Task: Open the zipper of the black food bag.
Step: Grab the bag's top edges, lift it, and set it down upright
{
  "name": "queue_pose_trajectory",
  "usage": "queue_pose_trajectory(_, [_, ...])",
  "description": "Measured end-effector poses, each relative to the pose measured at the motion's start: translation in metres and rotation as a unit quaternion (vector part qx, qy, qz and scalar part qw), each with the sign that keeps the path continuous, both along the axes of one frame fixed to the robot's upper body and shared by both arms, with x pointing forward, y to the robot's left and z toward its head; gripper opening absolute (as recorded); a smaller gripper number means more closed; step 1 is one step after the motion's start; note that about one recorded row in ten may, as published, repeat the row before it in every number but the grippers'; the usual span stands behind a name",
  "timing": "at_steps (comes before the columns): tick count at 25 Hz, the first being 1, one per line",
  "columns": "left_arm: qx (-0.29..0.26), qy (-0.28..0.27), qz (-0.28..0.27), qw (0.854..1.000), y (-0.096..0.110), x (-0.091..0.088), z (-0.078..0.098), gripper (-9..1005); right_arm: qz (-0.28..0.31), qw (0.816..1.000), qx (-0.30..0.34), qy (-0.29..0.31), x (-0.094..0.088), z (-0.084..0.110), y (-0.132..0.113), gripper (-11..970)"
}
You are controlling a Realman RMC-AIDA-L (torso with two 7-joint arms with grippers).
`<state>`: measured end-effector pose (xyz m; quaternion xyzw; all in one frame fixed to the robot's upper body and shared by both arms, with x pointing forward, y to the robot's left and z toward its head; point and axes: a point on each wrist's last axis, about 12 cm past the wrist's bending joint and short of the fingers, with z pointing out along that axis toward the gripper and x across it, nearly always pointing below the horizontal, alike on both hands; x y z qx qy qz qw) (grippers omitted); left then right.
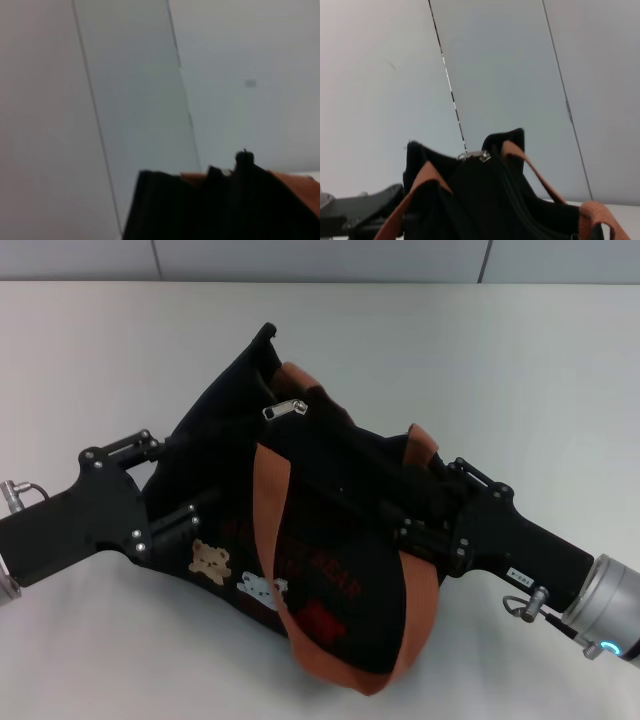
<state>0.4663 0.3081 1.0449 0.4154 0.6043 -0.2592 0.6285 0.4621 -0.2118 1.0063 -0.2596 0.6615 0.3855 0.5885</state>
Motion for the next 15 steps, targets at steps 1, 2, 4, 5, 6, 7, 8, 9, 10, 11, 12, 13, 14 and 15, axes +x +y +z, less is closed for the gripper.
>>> queue_pose_trajectory(1, [0.002, 0.002, 0.000, 1.000, 0.000, 0.000, -0.001, 658, 0.000, 1.000, 0.001, 0.000, -0.001, 0.000, -0.001, 833])
queue_pose_trajectory(2, [0.004, 0.003, 0.002, 1.000, 0.001, -0.001, -0.002, 634, -0.001, 1.000, 0.003, -0.001, -0.001, 0.000, -0.001, 833])
queue_pose_trajectory(4, [0.008, -0.003, 0.008, 1.000, 0.001, -0.001, -0.002, 590, 0.000, 1.000, 0.006, -0.003, -0.002, 0.001, -0.001, 833])
queue_pose_trajectory(5, [0.008, -0.003, 0.008, 1.000, 0.001, -0.001, -0.002, 567, 0.001, 1.000, 0.007, -0.004, -0.002, 0.001, -0.001, 833])
queue_pose_trajectory(6, [0.005, -0.006, 0.013, 1.000, 0.001, 0.000, -0.002, 545, 0.001, 1.000, 0.011, -0.007, -0.003, 0.002, -0.002, 833])
queue_pose_trajectory(7, [0.001, -0.011, 0.018, 1.000, 0.001, 0.000, -0.002, 523, 0.000, 1.000, 0.015, -0.011, -0.004, 0.004, -0.004, 833])
queue_pose_trajectory(8, [-0.002, -0.016, 0.023, 1.000, 0.000, 0.000, -0.002, 501, -0.002, 1.000, 0.022, -0.018, -0.005, 0.005, -0.006, 833])
queue_pose_trajectory(9, [-0.006, -0.023, 0.027, 0.999, -0.002, -0.001, -0.004, 479, -0.013, 0.998, 0.043, -0.032, -0.010, 0.009, -0.012, 833])
queue_pose_trajectory(10, [-0.006, -0.023, 0.027, 0.999, -0.002, -0.001, -0.004, 456, -0.013, 0.998, 0.043, -0.032, -0.010, 0.009, -0.012, 833])
queue_pose_trajectory(11, [-0.008, -0.026, 0.030, 0.999, -0.003, -0.001, -0.004, 434, -0.022, 0.997, 0.056, -0.041, -0.013, 0.012, -0.016, 833])
queue_pose_trajectory(12, [-0.011, -0.036, 0.033, 0.999, -0.005, -0.001, -0.004, 412, -0.036, 0.995, 0.078, -0.057, -0.019, 0.016, -0.023, 833])
queue_pose_trajectory(13, [-0.011, -0.036, 0.033, 0.999, -0.005, -0.001, -0.004, 379, -0.036, 0.995, 0.078, -0.057, -0.019, 0.016, -0.023, 833])
queue_pose_trajectory(14, [-0.012, -0.052, 0.030, 0.998, -0.009, 0.001, -0.003, 346, -0.049, 0.992, 0.097, -0.071, -0.025, 0.020, -0.031, 833])
queue_pose_trajectory(15, [-0.012, -0.052, 0.030, 0.998, -0.009, 0.001, -0.003, 313, -0.049, 0.992, 0.097, -0.071, -0.025, 0.020, -0.031, 833])
